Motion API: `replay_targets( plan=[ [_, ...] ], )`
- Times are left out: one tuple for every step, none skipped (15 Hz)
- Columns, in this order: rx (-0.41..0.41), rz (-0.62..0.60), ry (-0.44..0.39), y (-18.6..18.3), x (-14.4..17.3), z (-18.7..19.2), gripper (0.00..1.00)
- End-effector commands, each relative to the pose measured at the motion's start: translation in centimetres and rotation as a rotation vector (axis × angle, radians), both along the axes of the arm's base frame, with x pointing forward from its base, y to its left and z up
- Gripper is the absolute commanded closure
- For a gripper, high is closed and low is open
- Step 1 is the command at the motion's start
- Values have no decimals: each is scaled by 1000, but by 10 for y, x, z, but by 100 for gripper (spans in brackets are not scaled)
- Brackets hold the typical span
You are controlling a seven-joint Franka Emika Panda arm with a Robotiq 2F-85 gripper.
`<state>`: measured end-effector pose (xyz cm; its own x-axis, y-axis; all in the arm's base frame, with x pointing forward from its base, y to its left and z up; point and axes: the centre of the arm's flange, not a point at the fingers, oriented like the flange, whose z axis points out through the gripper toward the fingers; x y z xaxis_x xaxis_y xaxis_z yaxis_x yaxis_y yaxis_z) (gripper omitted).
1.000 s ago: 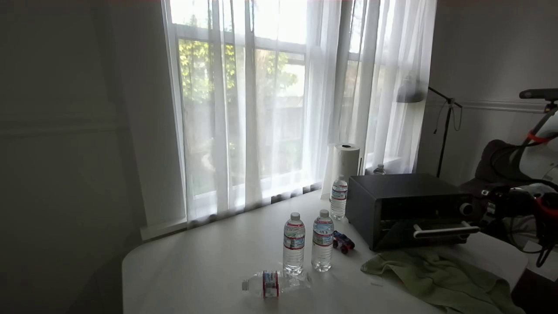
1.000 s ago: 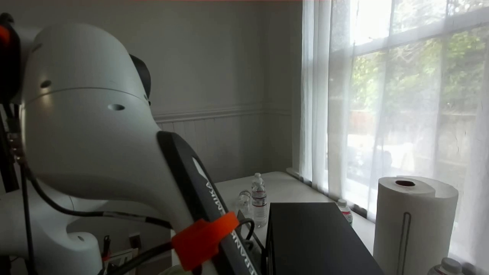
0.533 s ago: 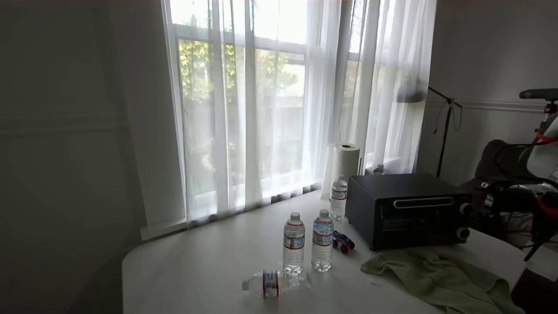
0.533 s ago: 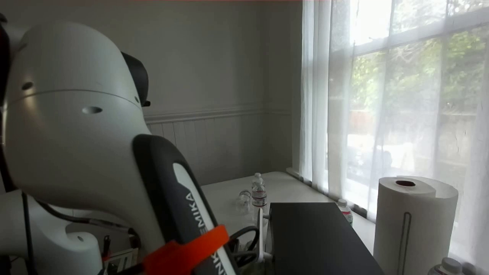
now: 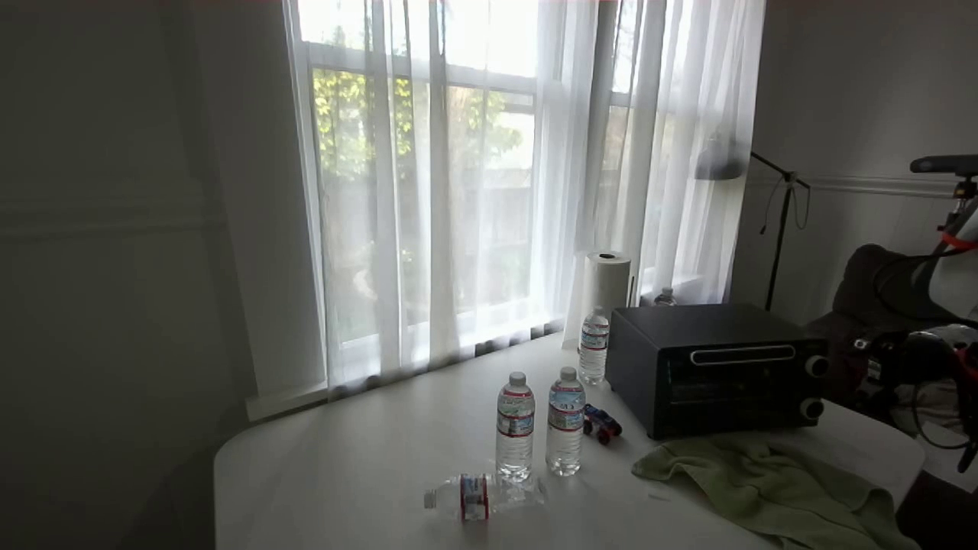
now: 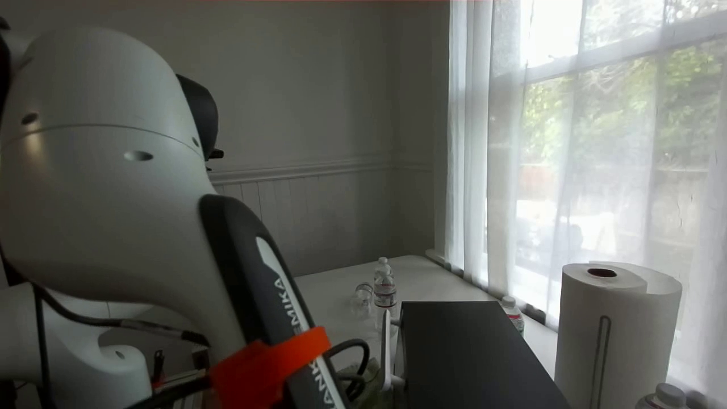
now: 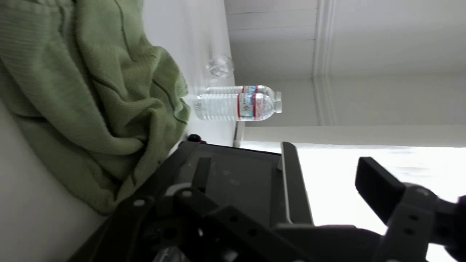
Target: Close the microwave door
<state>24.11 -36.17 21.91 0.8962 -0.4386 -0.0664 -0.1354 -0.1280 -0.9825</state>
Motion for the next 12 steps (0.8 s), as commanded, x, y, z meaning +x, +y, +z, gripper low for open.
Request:
replay_targets(
  plan=[
    [-135, -18, 110, 18, -34, 24, 0],
    [-176, -25, 122, 21, -39, 27, 0],
    [-218, -31, 142, 28, -46, 30, 0],
    [-265, -43, 156, 37, -50, 30, 0],
    [-310, -48, 174, 45, -56, 35, 0],
    [-362, -59, 184, 56, -58, 38, 0],
    [-417, -72, 196, 66, -60, 43, 0],
    [-471, -95, 182, 77, -58, 49, 0],
    [-527, -97, 184, 86, -57, 58, 0],
    [-579, -117, 179, 93, -56, 67, 0],
    [-635, -116, 174, 98, -52, 73, 0],
    [-689, -126, 181, 102, -48, 80, 0]
  ],
)
